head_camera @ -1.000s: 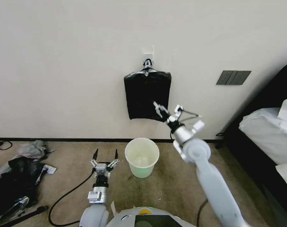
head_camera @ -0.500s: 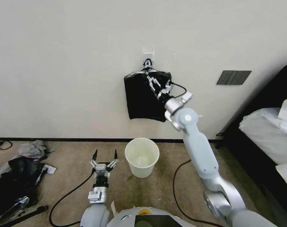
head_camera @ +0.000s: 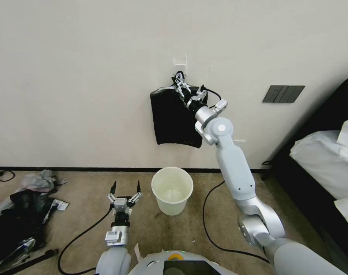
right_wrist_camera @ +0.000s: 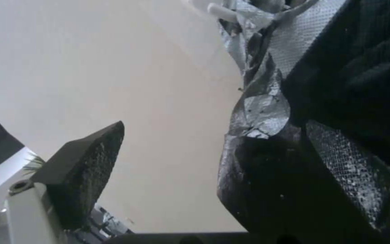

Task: Place a trash bag onto the trash bin.

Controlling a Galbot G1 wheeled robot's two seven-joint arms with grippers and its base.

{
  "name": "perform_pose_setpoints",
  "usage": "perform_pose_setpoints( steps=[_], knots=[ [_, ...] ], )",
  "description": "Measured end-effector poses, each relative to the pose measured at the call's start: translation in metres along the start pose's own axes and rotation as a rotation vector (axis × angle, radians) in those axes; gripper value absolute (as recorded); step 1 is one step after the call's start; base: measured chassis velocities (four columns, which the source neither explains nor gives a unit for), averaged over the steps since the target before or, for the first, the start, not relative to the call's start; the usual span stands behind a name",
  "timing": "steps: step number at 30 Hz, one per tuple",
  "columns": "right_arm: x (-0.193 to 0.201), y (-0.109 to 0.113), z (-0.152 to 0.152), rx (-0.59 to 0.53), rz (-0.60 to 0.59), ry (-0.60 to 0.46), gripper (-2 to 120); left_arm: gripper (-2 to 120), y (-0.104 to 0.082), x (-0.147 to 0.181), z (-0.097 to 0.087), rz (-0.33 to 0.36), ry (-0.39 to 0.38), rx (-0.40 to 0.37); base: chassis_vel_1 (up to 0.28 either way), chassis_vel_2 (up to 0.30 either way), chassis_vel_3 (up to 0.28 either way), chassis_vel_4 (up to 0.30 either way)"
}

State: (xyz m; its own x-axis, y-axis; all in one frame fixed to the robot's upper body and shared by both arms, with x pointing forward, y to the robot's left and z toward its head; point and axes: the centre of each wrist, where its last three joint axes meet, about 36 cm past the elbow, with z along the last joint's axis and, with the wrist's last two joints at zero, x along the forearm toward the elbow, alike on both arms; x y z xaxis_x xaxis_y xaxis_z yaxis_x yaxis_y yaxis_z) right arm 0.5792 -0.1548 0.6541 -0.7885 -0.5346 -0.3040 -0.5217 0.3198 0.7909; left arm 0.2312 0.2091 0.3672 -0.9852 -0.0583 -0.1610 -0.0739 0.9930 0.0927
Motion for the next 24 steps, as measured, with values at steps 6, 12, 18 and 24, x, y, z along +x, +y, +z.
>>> perform_pose_setpoints(
  steps=[6, 12, 18, 24],
  knots=[
    [-0.002, -0.002, -0.004, -0.011, -0.004, 0.01, 98, 100, 0.001, 0.0, -0.002, -0.003, -0.003, 0.0, 0.0, 0.0, 0.0, 0.0],
    [-0.009, -0.008, -0.007, -0.022, 0.005, 0.014, 89, 100, 0.001, 0.002, -0.005, -0.006, -0.005, 0.0, 0.0, 0.0, 0.0, 0.0],
    [-0.017, -0.008, -0.01, -0.027, 0.006, 0.01, 71, 100, 0.002, 0.002, -0.008, -0.01, -0.012, 0.001, 0.0, 0.0, 0.0, 0.0],
    [-0.022, -0.009, -0.012, -0.032, 0.01, 0.01, 50, 100, 0.002, 0.001, -0.009, -0.011, -0.015, 0.001, 0.0, 0.0, 0.0, 0.0]
  ],
)
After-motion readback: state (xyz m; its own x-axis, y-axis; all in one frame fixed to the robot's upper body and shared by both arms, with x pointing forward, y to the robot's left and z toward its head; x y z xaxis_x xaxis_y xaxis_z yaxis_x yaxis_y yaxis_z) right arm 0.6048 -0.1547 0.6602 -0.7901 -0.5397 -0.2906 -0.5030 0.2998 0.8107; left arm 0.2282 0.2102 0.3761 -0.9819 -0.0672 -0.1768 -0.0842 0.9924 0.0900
